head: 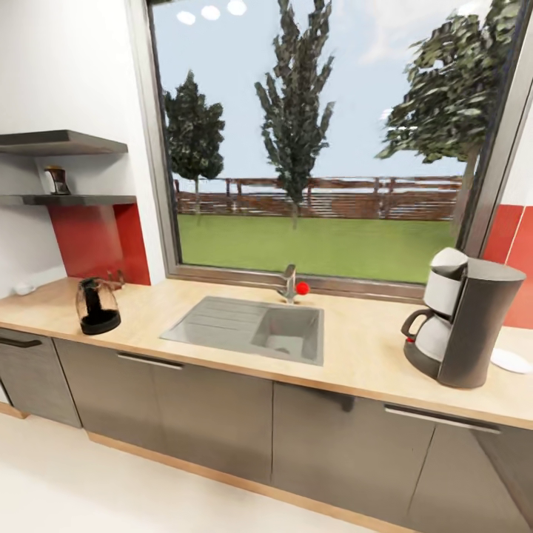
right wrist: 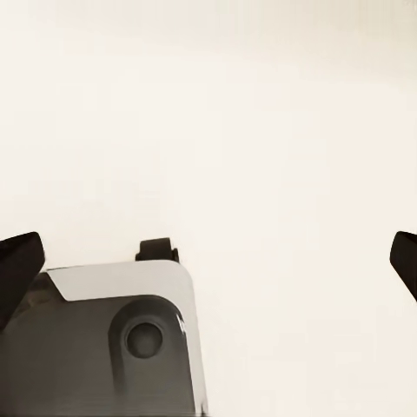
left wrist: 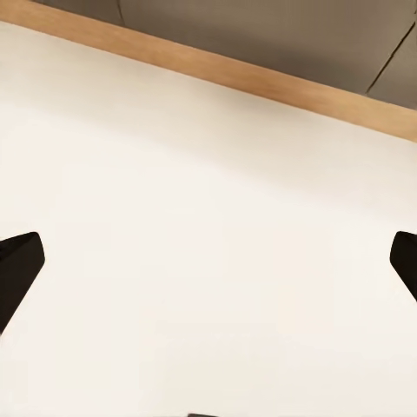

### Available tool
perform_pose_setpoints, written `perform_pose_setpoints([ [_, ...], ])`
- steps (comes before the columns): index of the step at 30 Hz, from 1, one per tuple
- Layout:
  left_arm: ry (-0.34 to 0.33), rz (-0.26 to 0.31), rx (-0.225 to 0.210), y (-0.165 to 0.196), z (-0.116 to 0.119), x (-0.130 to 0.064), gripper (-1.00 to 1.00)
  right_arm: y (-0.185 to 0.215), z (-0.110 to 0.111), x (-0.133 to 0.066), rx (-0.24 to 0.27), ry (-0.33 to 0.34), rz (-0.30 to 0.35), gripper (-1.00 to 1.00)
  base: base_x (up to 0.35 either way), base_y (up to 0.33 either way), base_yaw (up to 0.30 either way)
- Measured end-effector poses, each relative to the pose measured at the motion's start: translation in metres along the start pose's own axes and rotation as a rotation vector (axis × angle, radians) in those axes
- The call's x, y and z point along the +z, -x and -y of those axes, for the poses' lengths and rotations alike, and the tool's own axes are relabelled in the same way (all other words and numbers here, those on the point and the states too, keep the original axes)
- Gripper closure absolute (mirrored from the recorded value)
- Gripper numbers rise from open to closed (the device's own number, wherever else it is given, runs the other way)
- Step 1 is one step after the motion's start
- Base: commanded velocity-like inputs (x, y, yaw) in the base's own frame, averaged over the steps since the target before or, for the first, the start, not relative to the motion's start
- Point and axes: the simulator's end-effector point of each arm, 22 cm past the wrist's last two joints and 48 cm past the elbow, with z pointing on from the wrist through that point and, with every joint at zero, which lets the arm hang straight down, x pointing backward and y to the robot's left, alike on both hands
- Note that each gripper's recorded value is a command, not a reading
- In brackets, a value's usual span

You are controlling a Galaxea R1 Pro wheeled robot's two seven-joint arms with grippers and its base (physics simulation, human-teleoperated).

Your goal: Set up a coffee station on the kitchen countertop: keep the coffee maker on the countertop, move the bottle of coffee from the kitchen shelf to the counter next to the coffee maker, place a paper coffee filter on top of the coffee maker, put the saucer next to the coffee maker with the coffee cup on the saucer, and place the electric kettle next to the coffee maker.

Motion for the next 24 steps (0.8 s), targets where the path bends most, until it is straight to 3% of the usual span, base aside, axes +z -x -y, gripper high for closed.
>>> perform_pose_setpoints([
  [4, 0.001, -0.001, 0.001, 0.000, 0.000, 0.000, -1.00, -0.001, -0.002, 0.000, -0.001, 0.003, -0.006, -1.00, 0.262, 0.255, 0.000],
  [12, -0.001, -0.002, 0.006, 0.000, 0.001, 0.000, -1.00, -0.003, -0.036, -0.003, -0.003, 0.049, -0.008, -1.00, 0.228, 0.277, 0.000],
  [24, 0.000, 0.000, 0.008, 0.000, 0.000, 0.000, -1.00, -0.003, -0.038, -0.003, -0.003, 0.051, -0.009, -1.00, 0.189, 0.294, 0.000],
])
